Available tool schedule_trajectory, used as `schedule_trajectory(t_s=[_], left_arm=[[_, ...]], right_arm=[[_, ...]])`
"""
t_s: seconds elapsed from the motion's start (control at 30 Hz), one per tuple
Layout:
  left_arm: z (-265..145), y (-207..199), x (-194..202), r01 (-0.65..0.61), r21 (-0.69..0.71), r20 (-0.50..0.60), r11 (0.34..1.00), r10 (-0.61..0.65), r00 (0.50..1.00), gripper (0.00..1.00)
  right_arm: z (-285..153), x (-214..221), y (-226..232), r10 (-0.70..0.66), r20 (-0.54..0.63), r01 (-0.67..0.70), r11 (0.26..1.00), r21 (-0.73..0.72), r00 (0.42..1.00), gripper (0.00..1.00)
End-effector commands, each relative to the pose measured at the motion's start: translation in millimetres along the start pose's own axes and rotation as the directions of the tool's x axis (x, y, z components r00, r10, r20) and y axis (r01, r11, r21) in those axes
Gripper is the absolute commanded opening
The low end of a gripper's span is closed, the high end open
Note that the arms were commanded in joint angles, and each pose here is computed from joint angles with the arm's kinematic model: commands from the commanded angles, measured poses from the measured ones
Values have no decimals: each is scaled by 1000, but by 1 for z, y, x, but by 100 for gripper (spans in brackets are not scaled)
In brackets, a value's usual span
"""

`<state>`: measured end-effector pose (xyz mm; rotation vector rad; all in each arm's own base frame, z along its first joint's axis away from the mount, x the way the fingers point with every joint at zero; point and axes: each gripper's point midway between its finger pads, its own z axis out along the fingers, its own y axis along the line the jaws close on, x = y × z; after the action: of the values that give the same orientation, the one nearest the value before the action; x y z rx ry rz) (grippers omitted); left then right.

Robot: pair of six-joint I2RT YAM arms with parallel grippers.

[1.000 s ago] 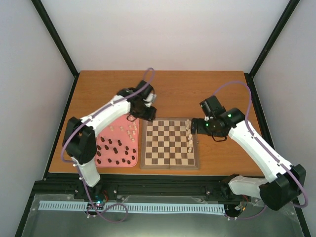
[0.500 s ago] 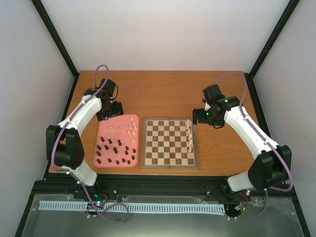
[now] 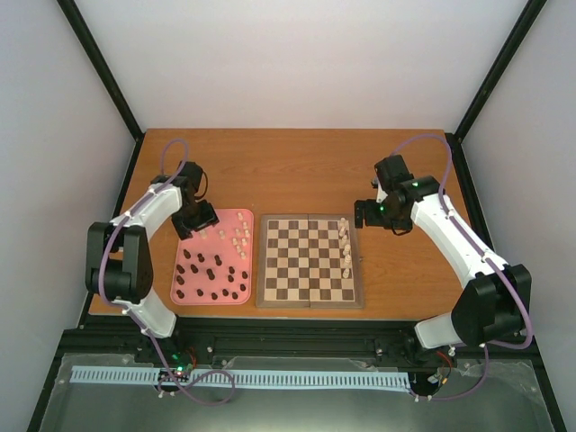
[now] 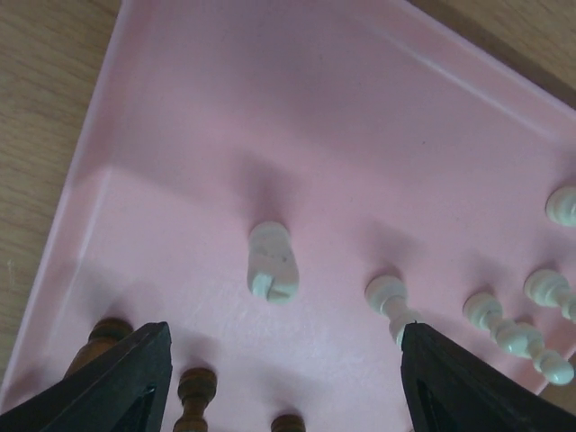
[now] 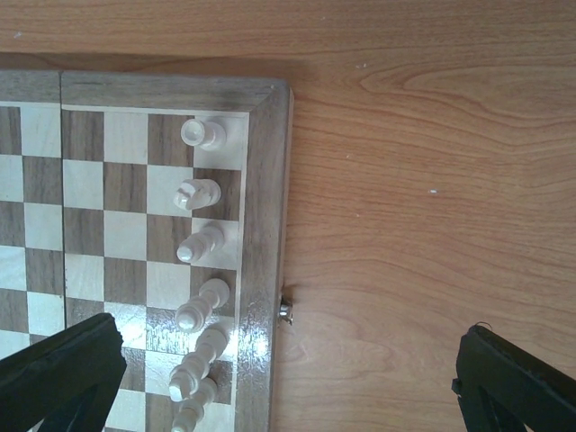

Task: Set up the chess pieces on the board
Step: Pick up the chess piece from the storage box.

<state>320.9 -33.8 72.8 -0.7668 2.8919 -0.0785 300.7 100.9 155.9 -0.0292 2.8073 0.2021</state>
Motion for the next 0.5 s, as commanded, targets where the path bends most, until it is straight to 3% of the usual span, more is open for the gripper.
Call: schedule_trajectory(t_s=[0.0,0.1,0.4,0.47], left_arm=[[13,-11,-13,47,46,-9,998,-46,999,69],[24,-13,-14,50,35,-32,998,-49,998,63],[30,-13,-16,44,23,-38,999,-43,998,57],[30,-14,-17,39,22,-38,999,-39,999,51]], right_arm=[[-4,1,-2,-3,16,3,1000,-10,1000,100],[-3,2,-4,2,12,-2,1000,-7,1000,100],[0,6,-6,21,-1,-21,1000,-3,1000,100],[1,7,-6,22,-4,-22,1000,-3,1000,100]])
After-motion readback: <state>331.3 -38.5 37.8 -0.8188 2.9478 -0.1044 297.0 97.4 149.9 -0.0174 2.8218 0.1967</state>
